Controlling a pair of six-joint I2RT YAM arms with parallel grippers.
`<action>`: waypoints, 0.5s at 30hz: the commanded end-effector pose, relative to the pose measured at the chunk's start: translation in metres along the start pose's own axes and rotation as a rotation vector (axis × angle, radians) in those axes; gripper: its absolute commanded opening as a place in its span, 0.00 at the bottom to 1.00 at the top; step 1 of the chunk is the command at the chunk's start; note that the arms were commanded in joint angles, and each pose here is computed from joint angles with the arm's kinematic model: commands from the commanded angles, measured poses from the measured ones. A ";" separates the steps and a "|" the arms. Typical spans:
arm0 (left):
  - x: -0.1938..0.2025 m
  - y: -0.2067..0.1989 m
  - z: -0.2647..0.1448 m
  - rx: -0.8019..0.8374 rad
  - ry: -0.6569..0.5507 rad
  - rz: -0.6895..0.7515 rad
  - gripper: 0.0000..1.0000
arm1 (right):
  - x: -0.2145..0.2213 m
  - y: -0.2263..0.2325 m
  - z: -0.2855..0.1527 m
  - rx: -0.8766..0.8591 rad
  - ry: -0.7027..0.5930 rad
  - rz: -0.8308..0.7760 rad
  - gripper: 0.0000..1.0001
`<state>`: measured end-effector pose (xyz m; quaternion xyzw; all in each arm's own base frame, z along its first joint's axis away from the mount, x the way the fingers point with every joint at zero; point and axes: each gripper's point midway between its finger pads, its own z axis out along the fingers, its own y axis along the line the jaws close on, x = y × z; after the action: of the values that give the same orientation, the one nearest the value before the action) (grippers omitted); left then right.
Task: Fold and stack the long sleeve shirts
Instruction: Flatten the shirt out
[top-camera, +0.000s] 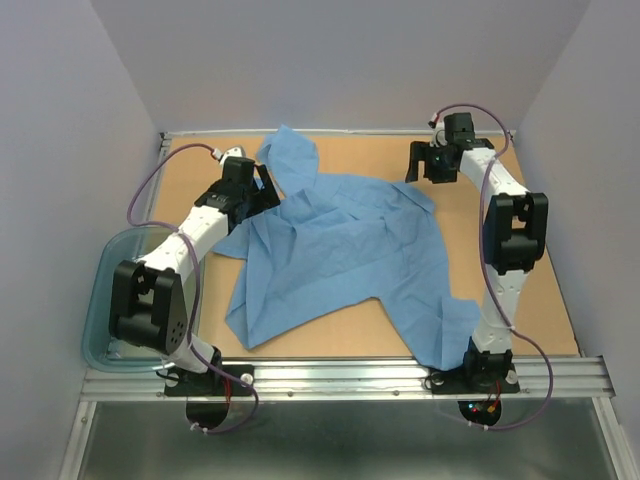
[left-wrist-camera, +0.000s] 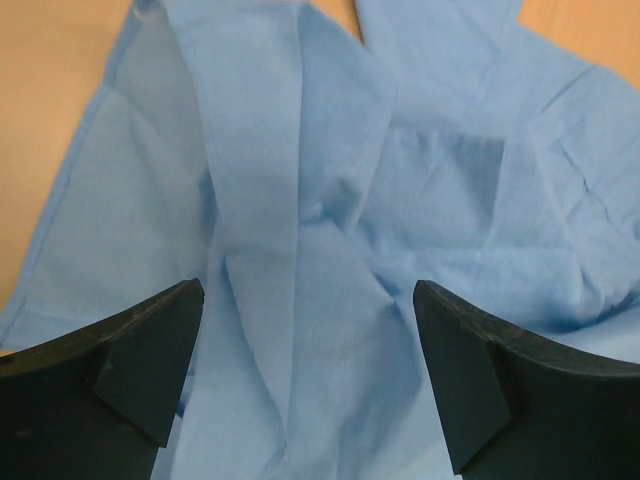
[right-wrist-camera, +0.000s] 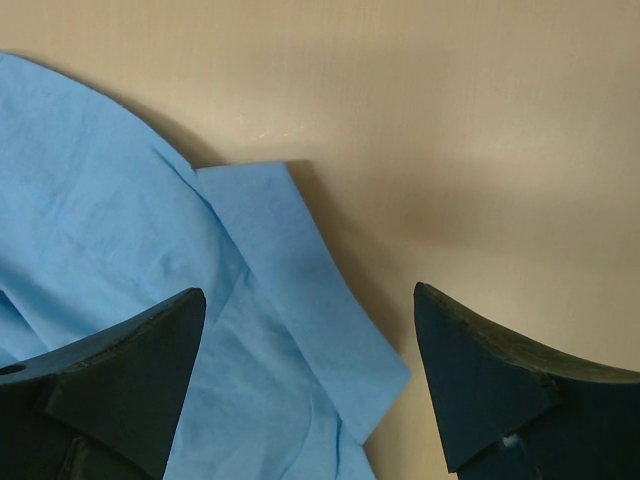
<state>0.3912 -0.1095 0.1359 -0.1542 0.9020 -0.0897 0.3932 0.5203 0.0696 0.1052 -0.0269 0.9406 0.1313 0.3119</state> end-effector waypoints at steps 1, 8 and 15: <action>-0.048 0.000 0.008 -0.032 -0.116 0.004 0.99 | -0.033 0.013 0.003 -0.042 -0.085 -0.068 0.90; -0.058 0.011 0.031 -0.073 -0.101 -0.014 0.92 | -0.018 0.022 0.035 -0.088 -0.034 -0.108 0.90; -0.051 0.013 0.049 -0.069 -0.055 -0.012 0.77 | 0.000 0.021 0.054 -0.102 0.012 -0.106 0.89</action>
<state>0.4415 -0.0828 0.1129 -0.1784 0.9037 -0.0490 0.3862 0.5282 0.0936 0.0509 -0.0690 0.9479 0.1519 0.2714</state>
